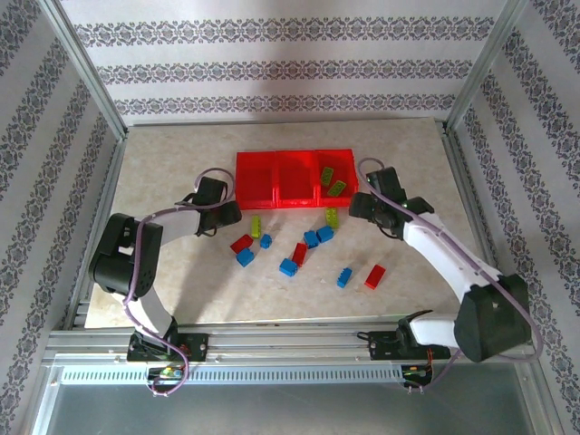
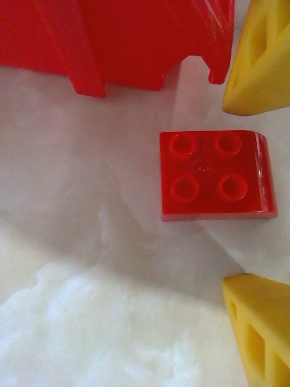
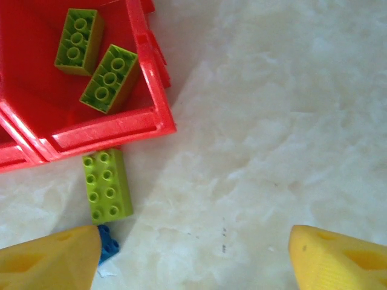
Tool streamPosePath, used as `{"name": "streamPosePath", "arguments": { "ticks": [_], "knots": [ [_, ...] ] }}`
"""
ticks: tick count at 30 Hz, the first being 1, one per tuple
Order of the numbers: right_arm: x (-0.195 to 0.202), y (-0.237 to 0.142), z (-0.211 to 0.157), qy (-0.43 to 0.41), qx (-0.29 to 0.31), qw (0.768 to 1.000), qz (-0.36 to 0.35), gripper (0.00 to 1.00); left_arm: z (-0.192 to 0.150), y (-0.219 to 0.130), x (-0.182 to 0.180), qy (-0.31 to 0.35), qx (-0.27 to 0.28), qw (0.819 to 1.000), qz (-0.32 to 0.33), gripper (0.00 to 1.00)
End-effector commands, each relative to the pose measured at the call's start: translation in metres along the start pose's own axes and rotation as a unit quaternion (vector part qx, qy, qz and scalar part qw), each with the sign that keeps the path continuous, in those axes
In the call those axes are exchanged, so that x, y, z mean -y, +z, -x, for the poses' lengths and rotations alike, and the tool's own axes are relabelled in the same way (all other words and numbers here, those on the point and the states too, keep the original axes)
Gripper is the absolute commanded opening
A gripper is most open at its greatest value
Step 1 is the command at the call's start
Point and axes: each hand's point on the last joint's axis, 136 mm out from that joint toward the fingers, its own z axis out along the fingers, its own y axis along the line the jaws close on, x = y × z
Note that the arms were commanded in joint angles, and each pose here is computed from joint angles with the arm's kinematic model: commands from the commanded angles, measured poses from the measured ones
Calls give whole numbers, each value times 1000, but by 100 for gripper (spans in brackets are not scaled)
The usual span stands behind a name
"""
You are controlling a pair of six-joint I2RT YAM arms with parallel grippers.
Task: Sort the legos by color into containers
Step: Pick up the lego from the center of the table.
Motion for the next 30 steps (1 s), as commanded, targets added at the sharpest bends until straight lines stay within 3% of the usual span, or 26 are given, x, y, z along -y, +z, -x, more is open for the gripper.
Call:
{"name": "streamPosePath", "arguments": {
  "ticks": [1,8,13,17,23,30],
  "knots": [
    [15,-7,-9,32,15,999,-20,96,-1,4,-3,23,-6,999,30,65],
    [35,-8,-42,82,-9,996,-37,98,-5,9,-13,27,-14,998,55,48],
    [43,-7,-53,91,-13,995,-46,98,-9,14,-16,28,-20,998,61,44],
    [44,-8,-58,96,-14,994,-45,98,-5,11,-17,31,-14,997,68,30],
    [40,-5,-70,97,-31,994,-37,98,9,-11,-15,34,17,997,68,18],
    [46,-4,-79,101,-44,992,-59,98,34,-52,-2,43,70,995,56,13]
  ]
}}
